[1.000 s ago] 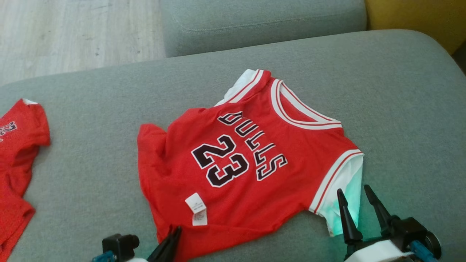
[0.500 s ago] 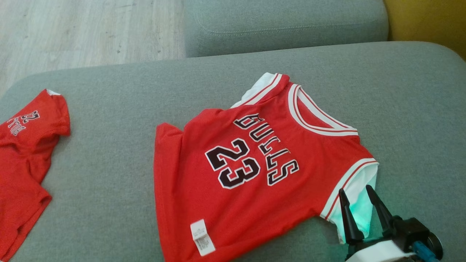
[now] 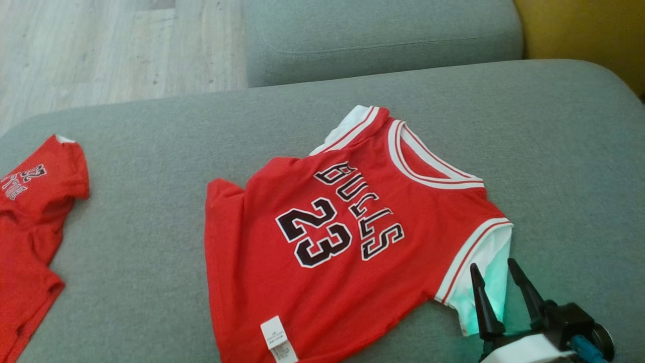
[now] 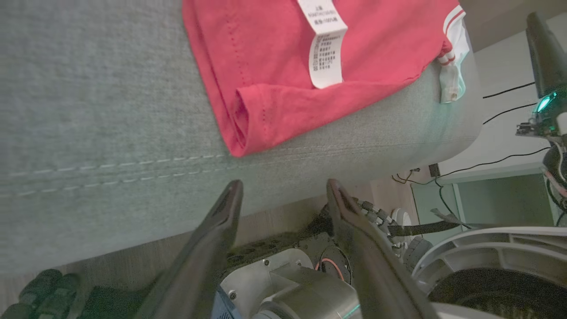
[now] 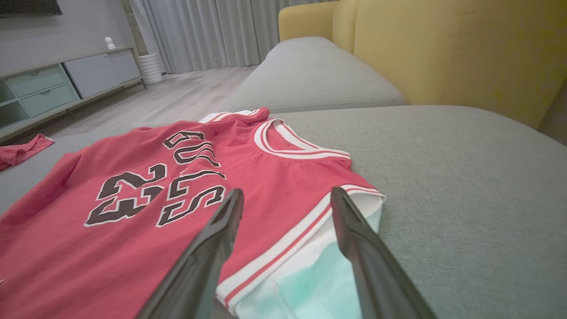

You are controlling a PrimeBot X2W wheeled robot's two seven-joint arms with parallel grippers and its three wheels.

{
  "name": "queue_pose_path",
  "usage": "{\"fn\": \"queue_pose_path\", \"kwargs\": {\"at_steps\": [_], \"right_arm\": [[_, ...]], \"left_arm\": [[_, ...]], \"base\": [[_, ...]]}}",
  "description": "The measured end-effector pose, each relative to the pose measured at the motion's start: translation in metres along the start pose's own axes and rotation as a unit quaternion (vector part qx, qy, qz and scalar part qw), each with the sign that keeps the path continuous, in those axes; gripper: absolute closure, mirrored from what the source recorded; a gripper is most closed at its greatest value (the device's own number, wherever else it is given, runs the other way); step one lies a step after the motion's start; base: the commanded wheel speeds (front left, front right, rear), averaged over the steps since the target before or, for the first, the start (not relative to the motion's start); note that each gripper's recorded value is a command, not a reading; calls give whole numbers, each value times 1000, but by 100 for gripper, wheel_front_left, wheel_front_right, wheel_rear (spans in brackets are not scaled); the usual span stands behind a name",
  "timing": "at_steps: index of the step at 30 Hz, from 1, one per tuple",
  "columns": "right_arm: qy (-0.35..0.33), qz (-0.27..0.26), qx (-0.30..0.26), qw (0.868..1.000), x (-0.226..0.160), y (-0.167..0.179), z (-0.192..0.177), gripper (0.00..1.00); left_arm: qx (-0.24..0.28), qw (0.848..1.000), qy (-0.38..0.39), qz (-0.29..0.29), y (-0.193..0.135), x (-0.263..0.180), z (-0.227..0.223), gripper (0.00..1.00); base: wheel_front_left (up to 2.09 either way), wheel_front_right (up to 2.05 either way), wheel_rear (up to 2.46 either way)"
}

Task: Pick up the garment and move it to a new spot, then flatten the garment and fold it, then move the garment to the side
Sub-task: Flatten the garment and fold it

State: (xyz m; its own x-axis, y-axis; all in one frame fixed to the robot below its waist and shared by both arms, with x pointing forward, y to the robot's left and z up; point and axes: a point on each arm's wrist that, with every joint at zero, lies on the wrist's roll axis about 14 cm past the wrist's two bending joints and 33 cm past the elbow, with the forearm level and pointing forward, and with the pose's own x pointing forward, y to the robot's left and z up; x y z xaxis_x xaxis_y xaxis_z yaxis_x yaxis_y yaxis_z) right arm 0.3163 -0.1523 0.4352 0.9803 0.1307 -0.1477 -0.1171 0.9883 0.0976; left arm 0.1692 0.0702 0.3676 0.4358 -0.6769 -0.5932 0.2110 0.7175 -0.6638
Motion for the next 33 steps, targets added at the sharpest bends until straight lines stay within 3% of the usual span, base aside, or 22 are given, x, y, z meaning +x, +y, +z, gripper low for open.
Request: {"fn": "queue_pose_path", "kwargs": {"at_steps": [7,13,23,32,33], "right_arm": [[-2,-13,-1,1000,-6,-7,0,0],[0,-24,2,1000,-10,-12,-2,0],[19,-34,1,999,-11,-17,-11,0],[22,-39,2,999,-10,-20,-13,0],[22,-39,2,999,-10,-20,-13,0]], "left_arm": [[34,990,-133,-9,-7,3,81,0],[79,977,-196,18,-10,27,135,0],[125,965,-171,154,44,68,170,0],[122,972,-122,161,50,87,167,0],[122,972,-122,161,50,87,167,88]], "base": [[0,0,0],[0,0,0],[0,0,0],[0,0,0],[0,0,0]]}}
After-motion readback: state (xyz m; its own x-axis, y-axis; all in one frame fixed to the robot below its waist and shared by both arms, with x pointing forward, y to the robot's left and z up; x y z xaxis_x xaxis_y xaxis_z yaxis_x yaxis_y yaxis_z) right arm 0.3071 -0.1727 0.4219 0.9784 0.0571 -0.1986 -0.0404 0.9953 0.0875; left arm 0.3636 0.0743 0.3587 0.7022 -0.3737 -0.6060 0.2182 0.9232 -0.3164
